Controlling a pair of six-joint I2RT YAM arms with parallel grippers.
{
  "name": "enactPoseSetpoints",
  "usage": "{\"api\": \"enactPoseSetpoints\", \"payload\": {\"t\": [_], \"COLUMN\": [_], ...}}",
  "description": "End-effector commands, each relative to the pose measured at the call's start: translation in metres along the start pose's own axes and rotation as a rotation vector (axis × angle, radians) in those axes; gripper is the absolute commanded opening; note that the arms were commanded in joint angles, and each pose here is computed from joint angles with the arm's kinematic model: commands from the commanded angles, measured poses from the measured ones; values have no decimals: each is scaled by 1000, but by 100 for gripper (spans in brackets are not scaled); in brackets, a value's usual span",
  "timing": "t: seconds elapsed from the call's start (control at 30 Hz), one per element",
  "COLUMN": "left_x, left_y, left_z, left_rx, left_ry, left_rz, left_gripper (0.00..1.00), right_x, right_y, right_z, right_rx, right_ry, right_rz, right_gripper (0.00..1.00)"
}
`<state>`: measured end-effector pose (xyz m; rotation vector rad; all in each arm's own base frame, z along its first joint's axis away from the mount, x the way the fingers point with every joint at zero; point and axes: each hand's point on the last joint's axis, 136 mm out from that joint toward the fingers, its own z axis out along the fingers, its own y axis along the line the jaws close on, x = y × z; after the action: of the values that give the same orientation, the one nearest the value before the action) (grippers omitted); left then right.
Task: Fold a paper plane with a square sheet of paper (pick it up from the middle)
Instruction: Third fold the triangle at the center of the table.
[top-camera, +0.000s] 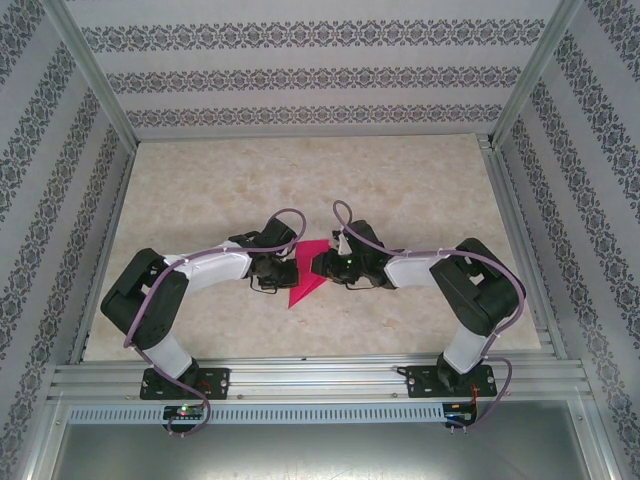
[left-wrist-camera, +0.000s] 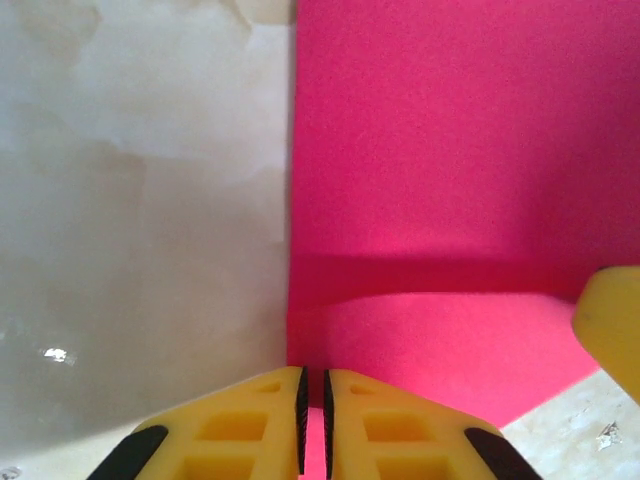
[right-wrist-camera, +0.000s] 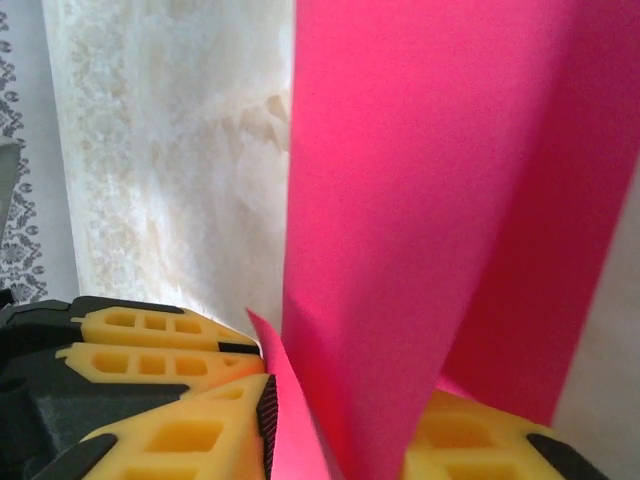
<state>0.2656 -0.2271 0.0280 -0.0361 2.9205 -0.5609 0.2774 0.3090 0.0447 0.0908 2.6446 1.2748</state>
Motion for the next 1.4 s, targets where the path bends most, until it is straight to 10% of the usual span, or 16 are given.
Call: {"api": "enactPoseSetpoints", "payload": {"t": [0.0, 0.37, 1.37], "left_x": [-4, 23, 31], "left_y": [-4, -15, -23], "left_z": [-10, -43, -4], "left_rx": [15, -55, -519], "left_ry": [-29, -174, -254], "left_rz": [29, 105, 342], "left_gripper": [21, 54, 56], "right_x": [1, -9, -37], "right_y": [6, 15, 11], "right_z": [5, 4, -1], "right_rx": [-3, -15, -26], "right_ry": [33, 58, 74], "right_rz": [-44, -73, -38], "right_gripper": [28, 35, 21]}}
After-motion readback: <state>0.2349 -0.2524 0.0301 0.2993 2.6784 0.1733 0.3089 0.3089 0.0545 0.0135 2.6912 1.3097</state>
